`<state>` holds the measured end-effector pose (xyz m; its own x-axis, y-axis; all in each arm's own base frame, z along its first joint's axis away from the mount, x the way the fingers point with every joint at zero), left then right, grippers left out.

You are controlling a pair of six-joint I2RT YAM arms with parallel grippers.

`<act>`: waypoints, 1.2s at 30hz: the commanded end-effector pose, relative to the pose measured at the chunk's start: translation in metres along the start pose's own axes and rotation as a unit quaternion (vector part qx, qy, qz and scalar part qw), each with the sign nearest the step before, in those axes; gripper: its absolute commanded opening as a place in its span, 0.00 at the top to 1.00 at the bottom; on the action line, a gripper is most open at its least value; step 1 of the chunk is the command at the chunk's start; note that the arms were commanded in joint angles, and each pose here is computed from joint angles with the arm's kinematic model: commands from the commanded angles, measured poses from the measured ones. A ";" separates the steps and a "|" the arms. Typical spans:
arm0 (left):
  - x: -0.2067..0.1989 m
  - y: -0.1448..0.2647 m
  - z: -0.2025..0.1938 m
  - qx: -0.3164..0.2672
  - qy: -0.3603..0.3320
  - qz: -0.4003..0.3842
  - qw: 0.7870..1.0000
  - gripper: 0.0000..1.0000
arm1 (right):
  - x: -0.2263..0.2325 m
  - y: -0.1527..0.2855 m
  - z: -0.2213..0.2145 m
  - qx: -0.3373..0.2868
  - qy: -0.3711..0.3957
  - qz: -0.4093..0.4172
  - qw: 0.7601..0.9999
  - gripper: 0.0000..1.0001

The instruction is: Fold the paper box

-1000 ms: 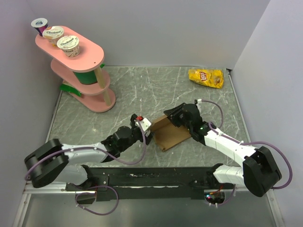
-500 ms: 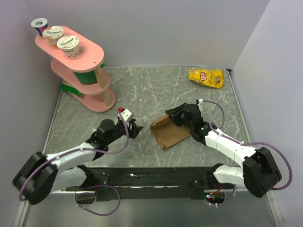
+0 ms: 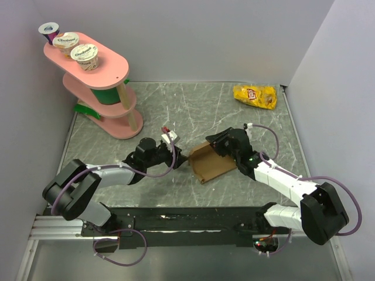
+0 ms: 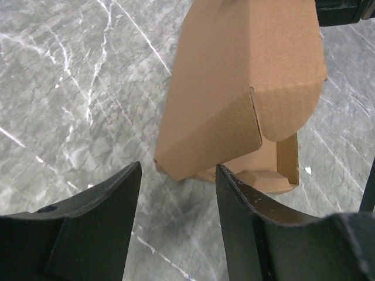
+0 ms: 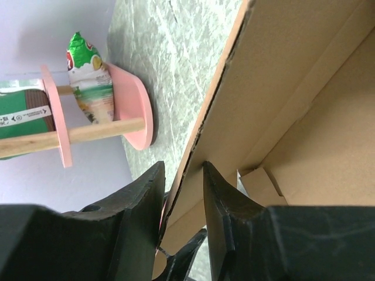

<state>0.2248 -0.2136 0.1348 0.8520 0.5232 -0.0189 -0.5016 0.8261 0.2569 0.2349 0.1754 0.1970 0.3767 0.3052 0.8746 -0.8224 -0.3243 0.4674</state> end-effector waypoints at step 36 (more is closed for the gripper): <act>0.007 -0.054 0.037 -0.115 -0.002 -0.042 0.993 0.52 | -0.014 -0.011 -0.006 0.017 0.002 -0.025 1.000 0.75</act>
<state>0.2490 -0.2459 0.1191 0.8850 0.4532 -0.1070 -0.4262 0.8809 0.2058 0.2468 0.1751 0.1889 0.3843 0.2802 0.8797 -0.8398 -0.2898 0.4591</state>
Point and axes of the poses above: each gripper's point midway between its finger pads, its own y axis back along the fingers, its own x axis along the line the jaws close on, z = x × y, the point moved 10 cm from there along y, back along the fingers, and after that the axes turned 10 degrees about -y, right-handed, at the moved point
